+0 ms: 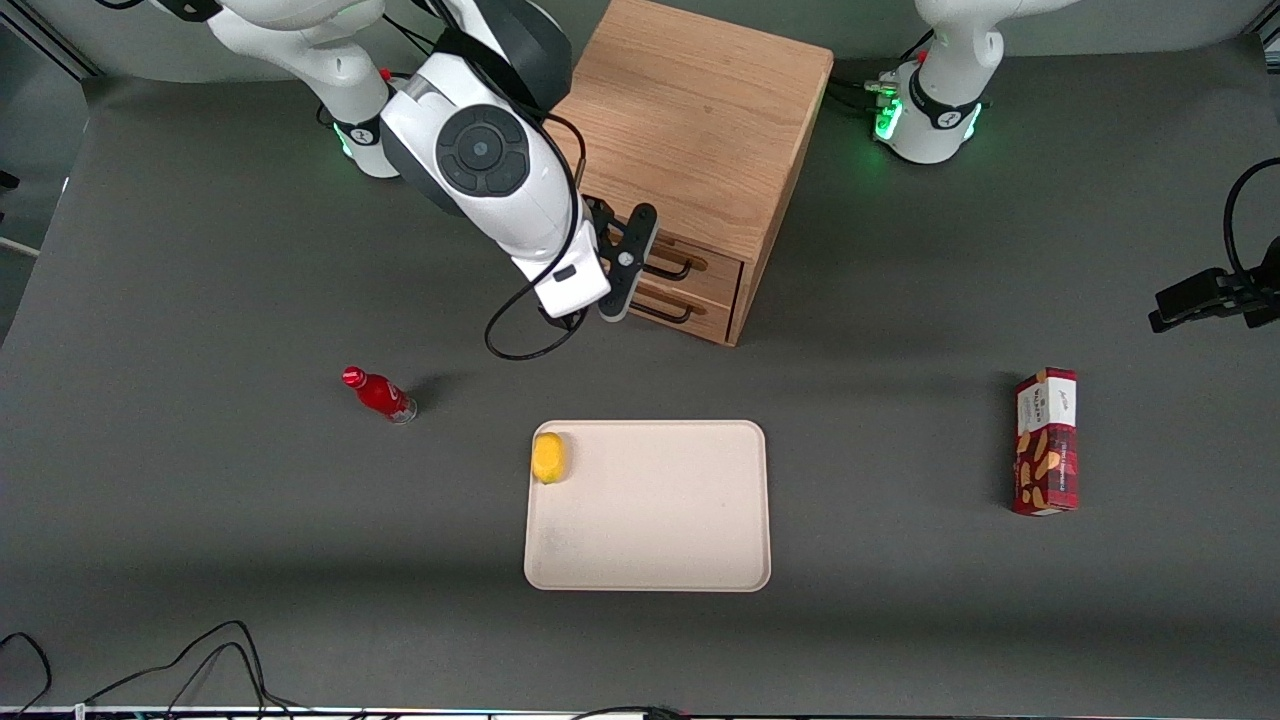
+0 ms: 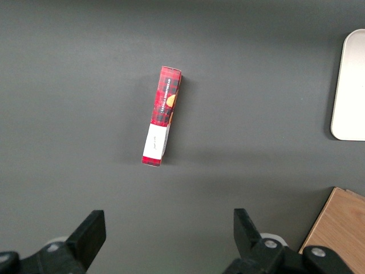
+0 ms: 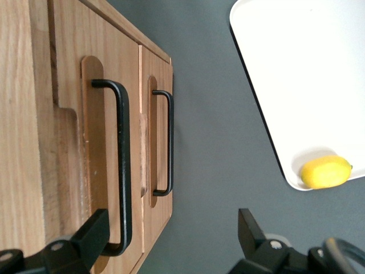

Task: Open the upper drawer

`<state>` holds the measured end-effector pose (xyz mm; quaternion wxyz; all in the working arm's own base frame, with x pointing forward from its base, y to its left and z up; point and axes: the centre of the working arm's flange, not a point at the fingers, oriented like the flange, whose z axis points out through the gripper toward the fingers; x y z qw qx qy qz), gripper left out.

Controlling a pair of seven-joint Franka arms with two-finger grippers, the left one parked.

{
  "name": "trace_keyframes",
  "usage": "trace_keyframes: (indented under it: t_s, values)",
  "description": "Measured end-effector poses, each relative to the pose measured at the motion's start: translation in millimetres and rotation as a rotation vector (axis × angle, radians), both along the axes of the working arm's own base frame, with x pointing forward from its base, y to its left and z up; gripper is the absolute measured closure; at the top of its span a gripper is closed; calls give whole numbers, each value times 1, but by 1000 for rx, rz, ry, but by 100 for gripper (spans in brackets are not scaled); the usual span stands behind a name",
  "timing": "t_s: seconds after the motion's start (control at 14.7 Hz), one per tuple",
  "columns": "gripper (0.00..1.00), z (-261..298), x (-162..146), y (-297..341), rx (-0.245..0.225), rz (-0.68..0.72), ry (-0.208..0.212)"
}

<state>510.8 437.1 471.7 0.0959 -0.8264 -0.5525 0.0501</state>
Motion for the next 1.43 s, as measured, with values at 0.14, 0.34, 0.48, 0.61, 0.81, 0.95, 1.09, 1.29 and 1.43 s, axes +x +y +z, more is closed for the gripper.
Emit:
trace_keyframes:
  t_s: [0.14,0.34,0.48,0.61,0.81,0.95,1.09,1.29,1.43]
  values:
    - [0,-6,2,2,4,3,1]
    - [0,-16,2,7,10,10,9]
    - [0,-22,-1,14,14,19,10]
    - [0,-27,-2,18,14,25,16]
    - [0,-34,-6,23,10,35,25]
    - [0,-37,-7,24,7,38,29]
    - [0,-40,-7,24,5,38,31]
    - [0,-49,-8,25,-5,43,29]
    - [0,-54,-10,26,-6,45,29]
